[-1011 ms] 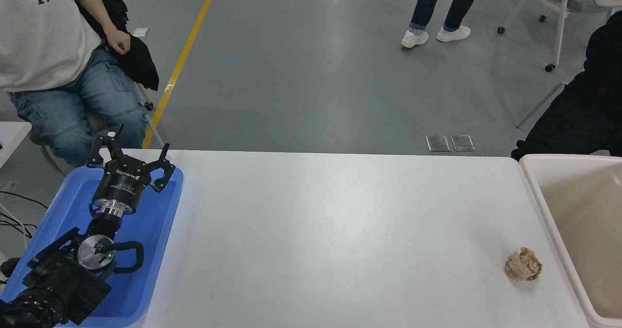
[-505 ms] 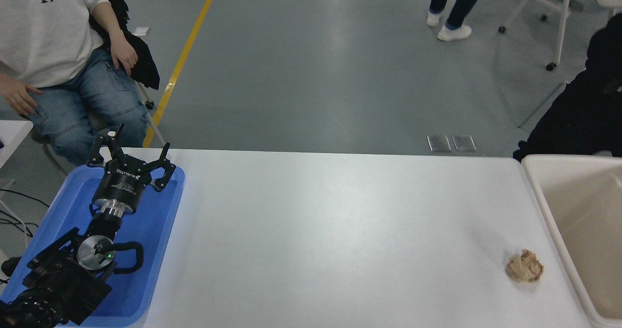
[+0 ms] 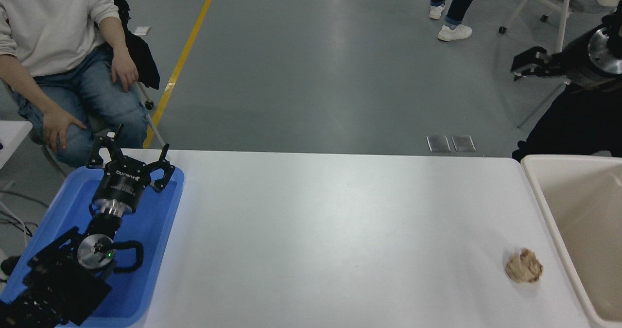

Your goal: Pick up foil plate and place in dustbin

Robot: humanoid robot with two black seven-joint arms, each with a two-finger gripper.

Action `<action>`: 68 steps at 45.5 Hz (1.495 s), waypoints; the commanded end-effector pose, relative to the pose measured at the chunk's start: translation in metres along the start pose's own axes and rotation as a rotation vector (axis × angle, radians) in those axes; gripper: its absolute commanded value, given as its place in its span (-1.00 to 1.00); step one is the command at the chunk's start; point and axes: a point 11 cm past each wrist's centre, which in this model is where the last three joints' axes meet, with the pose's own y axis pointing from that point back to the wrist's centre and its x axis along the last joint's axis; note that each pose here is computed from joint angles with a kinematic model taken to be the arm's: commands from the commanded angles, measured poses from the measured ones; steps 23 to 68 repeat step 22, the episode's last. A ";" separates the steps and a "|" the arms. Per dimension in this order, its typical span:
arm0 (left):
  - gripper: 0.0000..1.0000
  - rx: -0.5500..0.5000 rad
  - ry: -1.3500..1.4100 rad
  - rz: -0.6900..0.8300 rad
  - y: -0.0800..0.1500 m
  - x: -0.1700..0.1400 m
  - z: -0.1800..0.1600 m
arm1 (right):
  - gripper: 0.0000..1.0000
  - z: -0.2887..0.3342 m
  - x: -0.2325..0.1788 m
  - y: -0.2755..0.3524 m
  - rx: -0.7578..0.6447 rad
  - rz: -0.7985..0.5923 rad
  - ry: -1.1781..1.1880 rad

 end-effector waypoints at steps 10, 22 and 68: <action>1.00 0.000 0.000 0.000 0.000 0.000 0.000 | 1.00 -0.011 -0.037 0.064 0.031 -0.112 0.085; 1.00 -0.001 0.001 0.000 0.000 0.000 0.000 | 1.00 -0.025 -0.039 0.067 0.069 -0.110 0.114; 1.00 -0.001 0.001 0.000 0.000 0.000 0.000 | 1.00 -0.025 -0.039 0.067 0.069 -0.110 0.114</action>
